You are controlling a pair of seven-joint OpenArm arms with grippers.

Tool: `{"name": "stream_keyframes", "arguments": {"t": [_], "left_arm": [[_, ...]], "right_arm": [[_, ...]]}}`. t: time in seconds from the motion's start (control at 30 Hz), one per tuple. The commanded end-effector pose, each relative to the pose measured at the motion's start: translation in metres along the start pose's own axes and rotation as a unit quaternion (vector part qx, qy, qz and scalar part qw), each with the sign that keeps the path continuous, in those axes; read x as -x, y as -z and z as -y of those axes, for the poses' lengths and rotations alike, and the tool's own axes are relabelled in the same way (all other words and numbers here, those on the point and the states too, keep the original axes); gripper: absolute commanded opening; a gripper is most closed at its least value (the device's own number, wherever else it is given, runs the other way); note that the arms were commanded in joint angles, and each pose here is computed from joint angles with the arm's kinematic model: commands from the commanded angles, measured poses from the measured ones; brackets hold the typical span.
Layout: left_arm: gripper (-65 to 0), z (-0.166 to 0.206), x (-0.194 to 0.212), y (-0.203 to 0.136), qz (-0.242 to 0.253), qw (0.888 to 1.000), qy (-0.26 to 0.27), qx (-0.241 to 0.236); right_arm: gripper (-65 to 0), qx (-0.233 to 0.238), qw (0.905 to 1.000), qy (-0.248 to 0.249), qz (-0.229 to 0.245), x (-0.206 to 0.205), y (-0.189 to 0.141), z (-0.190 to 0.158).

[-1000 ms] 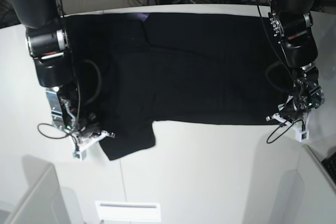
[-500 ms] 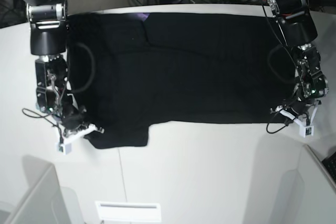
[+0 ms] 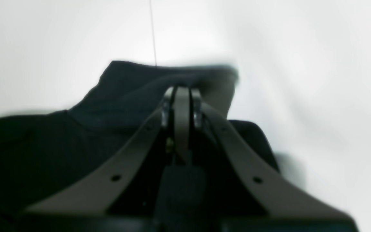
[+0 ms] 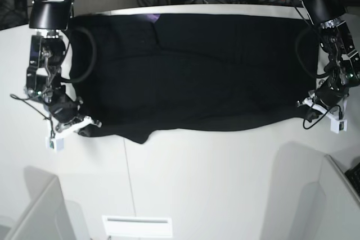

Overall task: Fold the T-shirt properly
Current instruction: 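Lift the hem with both grippers and fold it onto the shoulder edge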

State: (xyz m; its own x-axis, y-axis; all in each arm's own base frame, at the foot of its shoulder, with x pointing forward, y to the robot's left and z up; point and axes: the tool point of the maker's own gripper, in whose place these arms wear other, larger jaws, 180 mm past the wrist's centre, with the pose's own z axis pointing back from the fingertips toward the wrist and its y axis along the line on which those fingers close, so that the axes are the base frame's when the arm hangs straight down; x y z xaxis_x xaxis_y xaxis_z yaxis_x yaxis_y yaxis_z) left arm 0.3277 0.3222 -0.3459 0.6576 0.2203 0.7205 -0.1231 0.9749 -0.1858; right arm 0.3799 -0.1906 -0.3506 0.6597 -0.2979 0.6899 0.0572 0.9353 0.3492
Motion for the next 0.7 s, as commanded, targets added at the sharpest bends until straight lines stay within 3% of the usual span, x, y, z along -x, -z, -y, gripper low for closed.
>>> {"name": "stream_keyframes", "arguments": {"t": [0.0, 0.2, 0.4, 0.67], "left_arm": [[-65.0, -0.004, -0.025, -0.016, 0.043, 0.999, 0.007, -0.003], [-65.0, -0.011, -0.017, -0.053, 0.058, 0.998, 0.002, -0.004], [-65.0, -0.016, 0.006, -0.061, 0.031, 0.999, 0.011, -0.010], [-65.0, -0.019, 0.023, -0.069, 0.009, 1.000, 0.023, -0.016]], "right_arm": [[-65.0, -0.001, 0.9995, -0.004, 0.030, -0.018, -0.011, 0.001], [-65.0, 0.013, 0.9990, 0.007, 0.042, 0.000, -0.043, 0.012], [-65.0, 0.025, 0.9990, -0.001, 0.036, 0.012, -0.069, 0.017], [-65.0, 0.046, 0.9984, 0.029, 0.017, 0.035, -0.099, 0.025]]}}
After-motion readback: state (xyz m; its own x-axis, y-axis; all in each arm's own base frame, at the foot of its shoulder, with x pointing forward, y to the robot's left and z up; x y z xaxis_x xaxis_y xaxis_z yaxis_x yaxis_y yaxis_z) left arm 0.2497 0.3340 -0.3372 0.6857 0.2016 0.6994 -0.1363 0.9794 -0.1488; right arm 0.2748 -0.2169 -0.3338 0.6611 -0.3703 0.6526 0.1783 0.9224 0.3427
